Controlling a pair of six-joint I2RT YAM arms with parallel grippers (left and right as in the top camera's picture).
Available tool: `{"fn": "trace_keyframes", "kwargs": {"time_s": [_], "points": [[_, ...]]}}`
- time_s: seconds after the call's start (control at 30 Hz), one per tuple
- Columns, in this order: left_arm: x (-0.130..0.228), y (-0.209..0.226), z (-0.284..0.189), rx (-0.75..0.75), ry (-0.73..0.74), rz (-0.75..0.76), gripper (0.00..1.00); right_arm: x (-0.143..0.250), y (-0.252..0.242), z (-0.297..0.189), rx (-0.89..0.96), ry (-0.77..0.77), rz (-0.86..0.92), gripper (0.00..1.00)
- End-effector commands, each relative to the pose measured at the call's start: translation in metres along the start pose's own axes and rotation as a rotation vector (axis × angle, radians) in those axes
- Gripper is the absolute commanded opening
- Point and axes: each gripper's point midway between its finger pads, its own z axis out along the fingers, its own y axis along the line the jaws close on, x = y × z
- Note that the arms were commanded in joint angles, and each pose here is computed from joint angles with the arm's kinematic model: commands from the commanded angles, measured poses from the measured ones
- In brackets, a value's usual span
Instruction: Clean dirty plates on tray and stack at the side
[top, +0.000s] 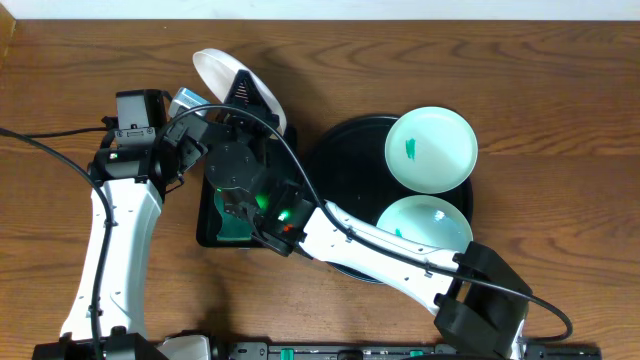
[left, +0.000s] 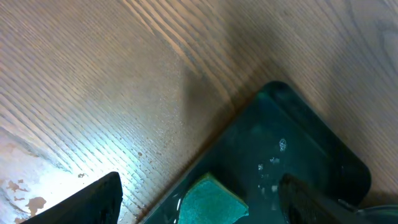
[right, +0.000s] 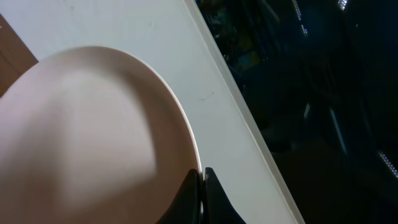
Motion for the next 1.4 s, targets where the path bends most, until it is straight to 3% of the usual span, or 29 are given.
{"fn": "trace_keyframes", "kwargs": {"time_s": [0.0,0.8,0.9,1.03,1.17,1.37], "points": [[-0.003,0.000,-0.002,0.002,-0.010,-0.013,0.80,-0.010,-0.002,-0.006,0.000,-0.019,-0.010,0.01],[-0.003,0.000,-0.002,0.002,-0.010,-0.013,0.80,0.000,-0.008,-0.004,0.031,0.038,0.000,0.01],[-0.003,0.000,-0.002,0.002,-0.010,-0.013,0.80,0.001,-0.008,-0.004,0.033,0.038,0.100,0.01],[-0.003,0.000,-0.002,0.002,-0.010,-0.013,0.80,0.004,-0.010,-0.003,0.041,0.052,0.059,0.01],[-0.003,0.000,-0.002,0.002,-0.010,-0.013,0.80,0.005,-0.011,-0.002,0.046,0.056,0.128,0.01],[-0.003,0.000,-0.002,0.002,-0.010,-0.013,0.80,0.016,-0.017,0.002,0.073,0.105,0.041,0.01]]}}
